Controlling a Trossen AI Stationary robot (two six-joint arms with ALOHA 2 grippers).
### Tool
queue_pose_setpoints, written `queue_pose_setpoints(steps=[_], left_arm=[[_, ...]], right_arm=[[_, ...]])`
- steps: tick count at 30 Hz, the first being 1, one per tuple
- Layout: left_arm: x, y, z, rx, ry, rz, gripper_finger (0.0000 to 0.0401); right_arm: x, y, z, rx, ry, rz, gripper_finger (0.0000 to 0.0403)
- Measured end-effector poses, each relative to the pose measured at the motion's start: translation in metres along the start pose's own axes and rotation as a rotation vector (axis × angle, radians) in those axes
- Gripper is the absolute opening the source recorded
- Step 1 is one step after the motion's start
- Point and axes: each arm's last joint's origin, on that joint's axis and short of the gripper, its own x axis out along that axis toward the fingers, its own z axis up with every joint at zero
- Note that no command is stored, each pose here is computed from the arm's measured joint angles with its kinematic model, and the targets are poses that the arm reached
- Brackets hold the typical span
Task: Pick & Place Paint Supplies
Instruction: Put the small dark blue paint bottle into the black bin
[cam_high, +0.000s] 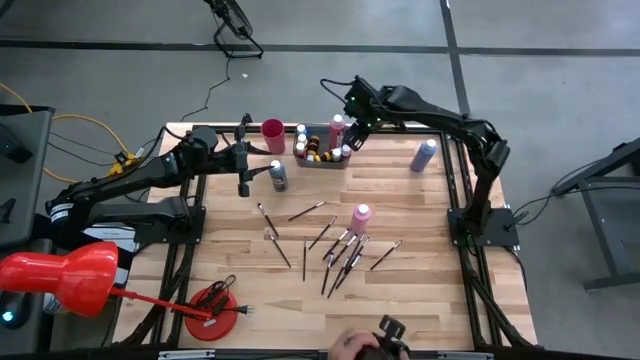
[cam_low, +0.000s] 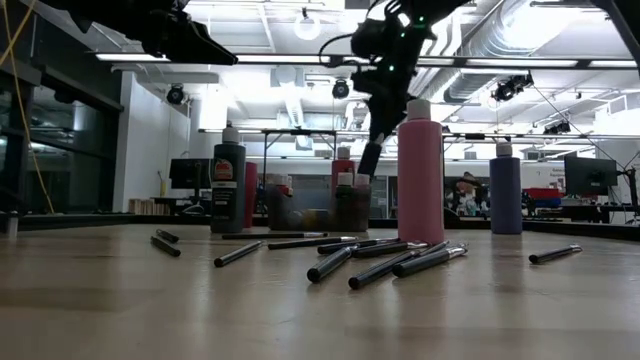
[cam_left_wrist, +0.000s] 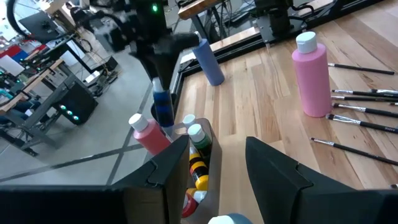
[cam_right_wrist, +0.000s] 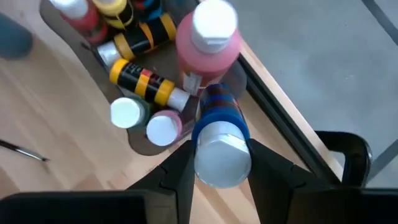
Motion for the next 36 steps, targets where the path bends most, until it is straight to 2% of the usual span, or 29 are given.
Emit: queue_pose_setpoints(steps=[10, 36], left_arm=[[0.0, 0.0, 0.0, 0.0, 0.0, 0.0, 0.0152], [0.0, 0.0, 0.0, 0.0, 0.0, -0.001, 0.0152]], right_arm=[[0.029, -0.001, 0.005, -0.107, 0.023, -0.009, 0.0116], [0.08, 0.001, 0.006, -0.235, 0.079, -0.029, 0.0122]])
